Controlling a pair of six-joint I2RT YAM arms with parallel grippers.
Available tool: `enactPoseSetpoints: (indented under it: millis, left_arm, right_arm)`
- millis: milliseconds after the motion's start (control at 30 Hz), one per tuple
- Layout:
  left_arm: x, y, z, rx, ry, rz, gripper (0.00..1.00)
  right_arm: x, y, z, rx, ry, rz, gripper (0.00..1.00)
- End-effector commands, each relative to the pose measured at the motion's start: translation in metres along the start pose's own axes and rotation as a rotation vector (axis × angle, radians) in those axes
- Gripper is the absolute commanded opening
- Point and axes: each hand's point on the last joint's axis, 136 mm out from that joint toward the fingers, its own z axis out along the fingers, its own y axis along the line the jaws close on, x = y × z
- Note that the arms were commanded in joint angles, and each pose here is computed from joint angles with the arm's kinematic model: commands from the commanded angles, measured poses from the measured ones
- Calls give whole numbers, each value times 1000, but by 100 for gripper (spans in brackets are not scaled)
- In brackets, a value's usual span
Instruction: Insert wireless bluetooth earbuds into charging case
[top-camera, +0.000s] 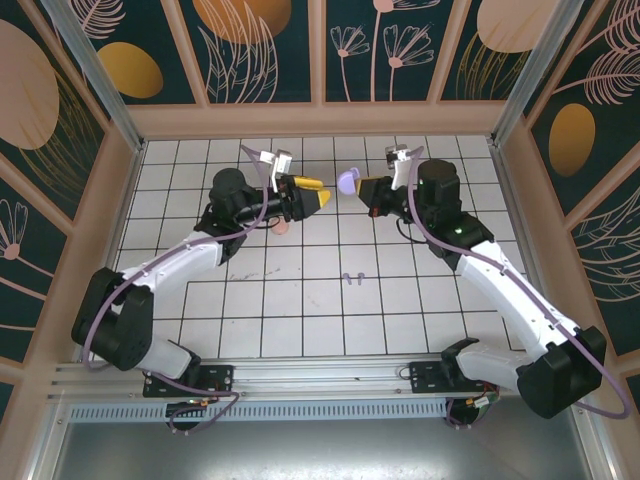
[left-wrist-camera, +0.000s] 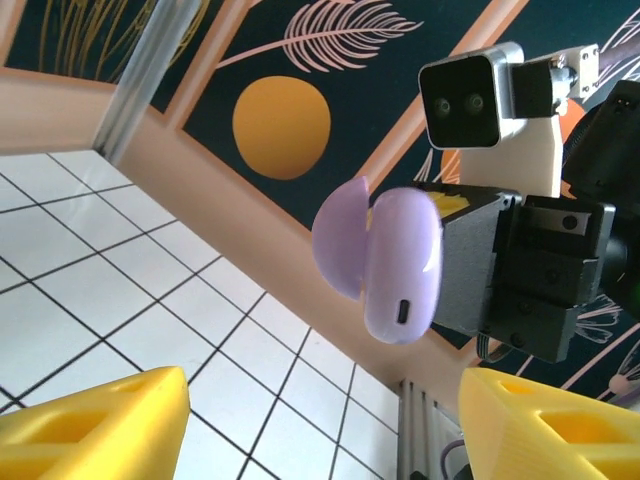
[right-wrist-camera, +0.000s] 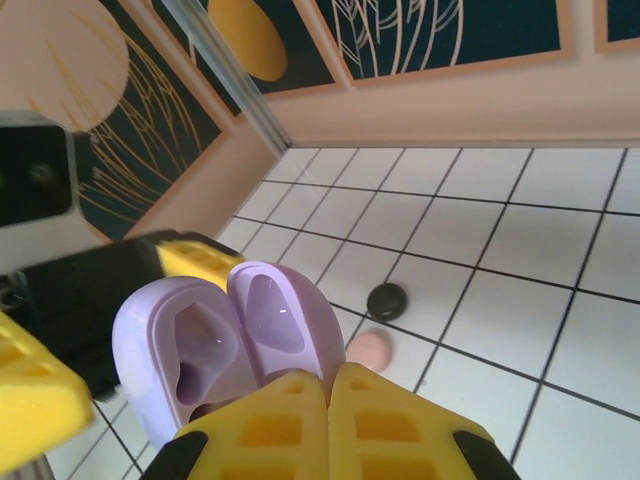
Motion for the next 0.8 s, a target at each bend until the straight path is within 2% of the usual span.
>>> enactPoseSetpoints:
  millis: [0,400,600,767]
  left_arm:
    - [-12,-7,-5,-55,58,137,72]
    - [18,4,0,-43,394,252,73]
    - [39,13,3,15,541,218,63]
    - [52,12,4,92,601,189,54]
  right_arm:
    - [-5,-7,-6,48,25,-99,0]
    - [29,-25,8,68,190,-221,0]
    - [39,-12,6,6,251,-251,0]
    - [51,-12,10,19,316,-271,0]
